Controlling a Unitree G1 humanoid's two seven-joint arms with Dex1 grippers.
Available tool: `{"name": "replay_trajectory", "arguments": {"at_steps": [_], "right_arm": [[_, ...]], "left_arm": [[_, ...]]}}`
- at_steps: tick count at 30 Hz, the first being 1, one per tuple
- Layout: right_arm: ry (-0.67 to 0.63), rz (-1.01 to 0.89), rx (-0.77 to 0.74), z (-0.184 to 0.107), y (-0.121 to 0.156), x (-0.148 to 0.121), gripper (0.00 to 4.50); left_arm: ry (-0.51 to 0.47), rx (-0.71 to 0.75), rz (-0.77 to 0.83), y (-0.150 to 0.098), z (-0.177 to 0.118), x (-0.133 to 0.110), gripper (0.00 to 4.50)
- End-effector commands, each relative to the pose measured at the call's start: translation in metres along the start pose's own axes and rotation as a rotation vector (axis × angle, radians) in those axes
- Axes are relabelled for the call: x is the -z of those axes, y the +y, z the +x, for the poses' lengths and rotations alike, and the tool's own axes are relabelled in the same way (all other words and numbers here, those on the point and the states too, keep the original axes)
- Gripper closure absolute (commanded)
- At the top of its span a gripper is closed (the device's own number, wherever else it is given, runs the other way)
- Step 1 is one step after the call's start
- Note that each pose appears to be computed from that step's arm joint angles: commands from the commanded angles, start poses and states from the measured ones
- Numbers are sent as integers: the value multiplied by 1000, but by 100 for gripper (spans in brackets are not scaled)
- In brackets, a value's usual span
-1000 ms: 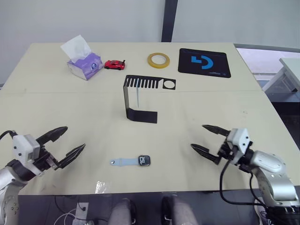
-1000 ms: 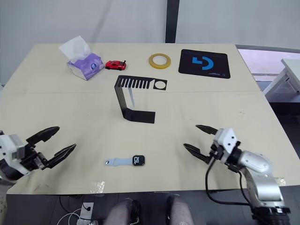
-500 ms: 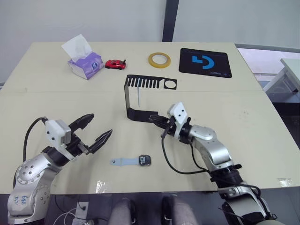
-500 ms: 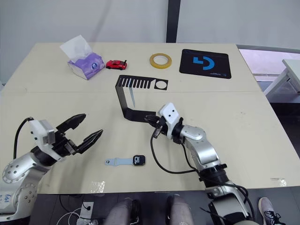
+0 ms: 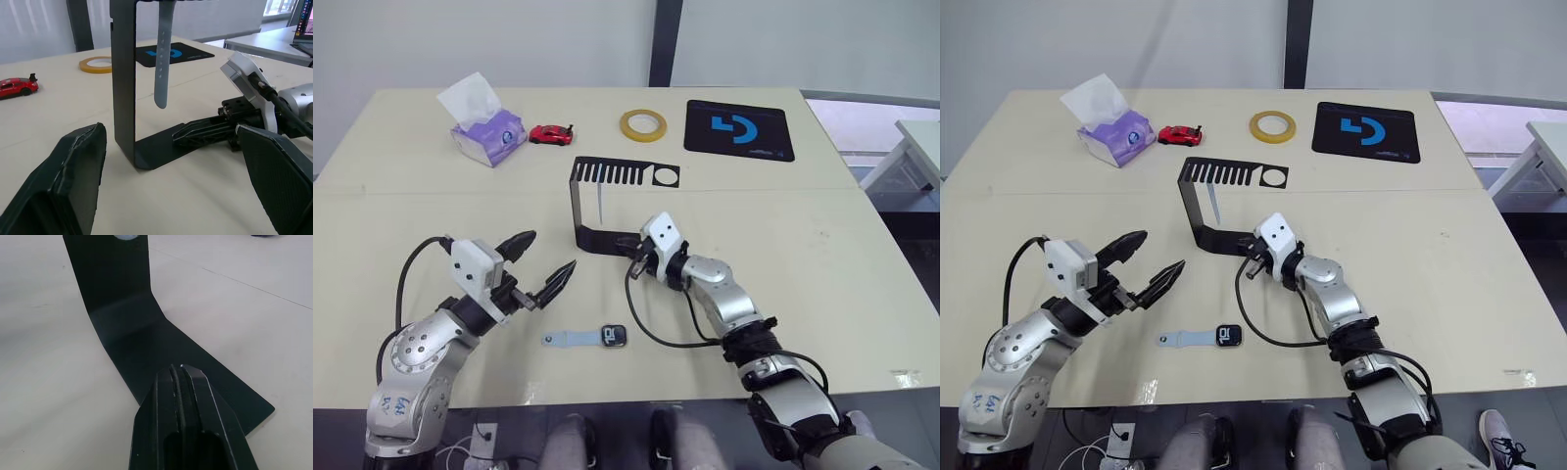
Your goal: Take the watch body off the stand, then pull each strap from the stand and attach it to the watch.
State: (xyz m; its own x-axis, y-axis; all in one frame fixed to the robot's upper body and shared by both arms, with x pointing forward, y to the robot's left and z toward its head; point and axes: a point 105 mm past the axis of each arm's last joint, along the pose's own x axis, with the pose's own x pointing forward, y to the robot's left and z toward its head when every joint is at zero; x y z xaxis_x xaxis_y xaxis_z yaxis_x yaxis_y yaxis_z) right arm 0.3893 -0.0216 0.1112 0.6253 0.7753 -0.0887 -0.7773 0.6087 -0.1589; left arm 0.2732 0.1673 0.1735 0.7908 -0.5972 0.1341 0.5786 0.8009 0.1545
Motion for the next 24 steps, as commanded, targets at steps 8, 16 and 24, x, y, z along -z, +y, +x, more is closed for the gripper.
{"name": "replay_trajectory", "arguments": {"at_steps": [8,16,24], "right_arm": [[11,31,-20,-1,3,6,450],[14,40,-49,0,7,6,450],[21,41,-76,1,13,6,450]], "left_arm": [[-190,-46,36,-20,23,-35,126],[-204,-126,38,-26,51,-29,153],[-195,-165,32,-33,76,-19,153]]}}
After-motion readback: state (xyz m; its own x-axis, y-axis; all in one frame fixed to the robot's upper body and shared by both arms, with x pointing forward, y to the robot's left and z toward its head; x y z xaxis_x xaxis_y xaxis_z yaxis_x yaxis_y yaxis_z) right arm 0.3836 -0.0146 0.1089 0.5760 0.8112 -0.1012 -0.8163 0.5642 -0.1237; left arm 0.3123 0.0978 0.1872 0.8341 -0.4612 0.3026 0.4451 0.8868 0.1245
